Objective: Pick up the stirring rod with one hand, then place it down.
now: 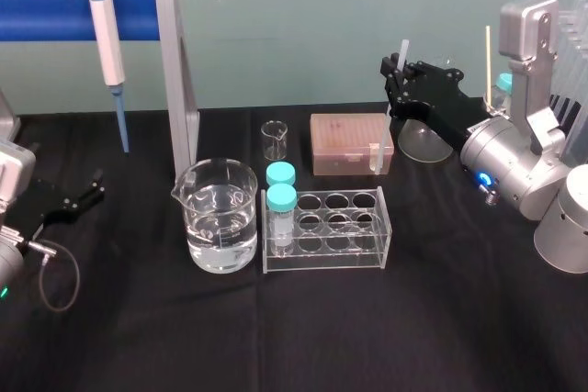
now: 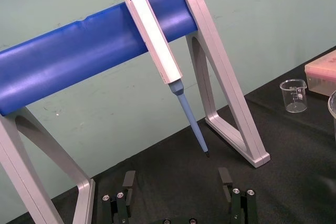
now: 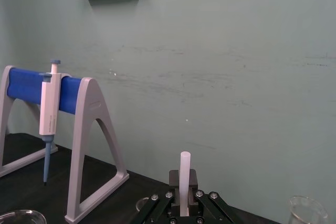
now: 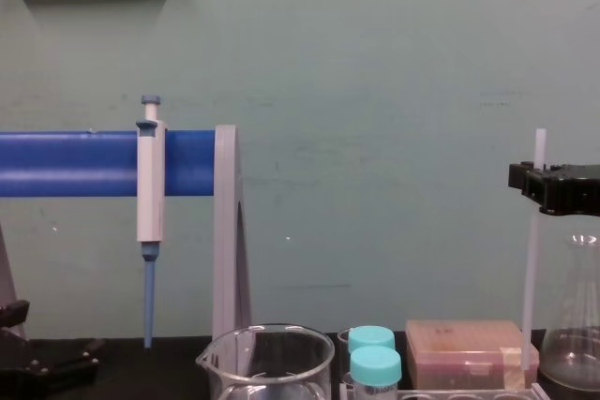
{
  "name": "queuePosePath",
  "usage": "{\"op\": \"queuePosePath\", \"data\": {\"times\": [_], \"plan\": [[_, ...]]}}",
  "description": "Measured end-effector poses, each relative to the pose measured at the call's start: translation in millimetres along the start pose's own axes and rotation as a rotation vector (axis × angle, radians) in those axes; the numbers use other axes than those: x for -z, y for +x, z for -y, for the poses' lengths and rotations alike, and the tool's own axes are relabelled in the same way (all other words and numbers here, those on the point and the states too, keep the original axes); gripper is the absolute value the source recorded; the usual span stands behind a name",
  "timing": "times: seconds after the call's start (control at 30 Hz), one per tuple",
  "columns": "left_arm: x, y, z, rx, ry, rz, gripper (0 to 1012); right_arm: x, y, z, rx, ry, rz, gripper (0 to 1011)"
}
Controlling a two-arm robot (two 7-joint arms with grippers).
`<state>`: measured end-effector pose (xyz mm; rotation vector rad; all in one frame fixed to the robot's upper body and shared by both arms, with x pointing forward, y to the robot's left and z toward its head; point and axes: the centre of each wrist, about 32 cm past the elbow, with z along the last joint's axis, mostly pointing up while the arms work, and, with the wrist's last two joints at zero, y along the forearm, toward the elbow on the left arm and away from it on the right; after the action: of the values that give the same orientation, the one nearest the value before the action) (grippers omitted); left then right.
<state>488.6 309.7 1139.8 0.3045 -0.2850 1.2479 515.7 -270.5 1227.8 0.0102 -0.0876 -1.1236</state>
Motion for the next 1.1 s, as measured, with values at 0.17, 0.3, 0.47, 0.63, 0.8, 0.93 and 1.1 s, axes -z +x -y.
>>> {"op": "queuePosePath", "data": {"times": [0.17,0.3,0.47,0.63,0.8,0.93,1.1], "plan": [[0.0,0.0,0.0,0.000,0.000,0.000,1000,0.0,0.0,0.0,0.000,0.000,0.000,82],[0.0,0.0,0.0,0.000,0.000,0.000,1000,0.0,0.0,0.0,0.000,0.000,0.000,82],[0.0,0.0,0.0,0.000,0.000,0.000,1000,0.0,0.0,0.0,0.000,0.000,0.000,82],[0.0,0.0,0.0,0.000,0.000,0.000,1000,0.0,0.0,0.0,0.000,0.000,0.000,82],[0.0,0.0,0.0,0.000,0.000,0.000,1000,0.0,0.0,0.0,0.000,0.000,0.000,82],[0.0,0.0,0.0,0.000,0.000,0.000,1000,0.0,0.0,0.0,0.000,0.000,0.000,82],[0.0,0.0,0.0,0.000,0.000,0.000,1000,0.0,0.0,0.0,0.000,0.000,0.000,82]]}}
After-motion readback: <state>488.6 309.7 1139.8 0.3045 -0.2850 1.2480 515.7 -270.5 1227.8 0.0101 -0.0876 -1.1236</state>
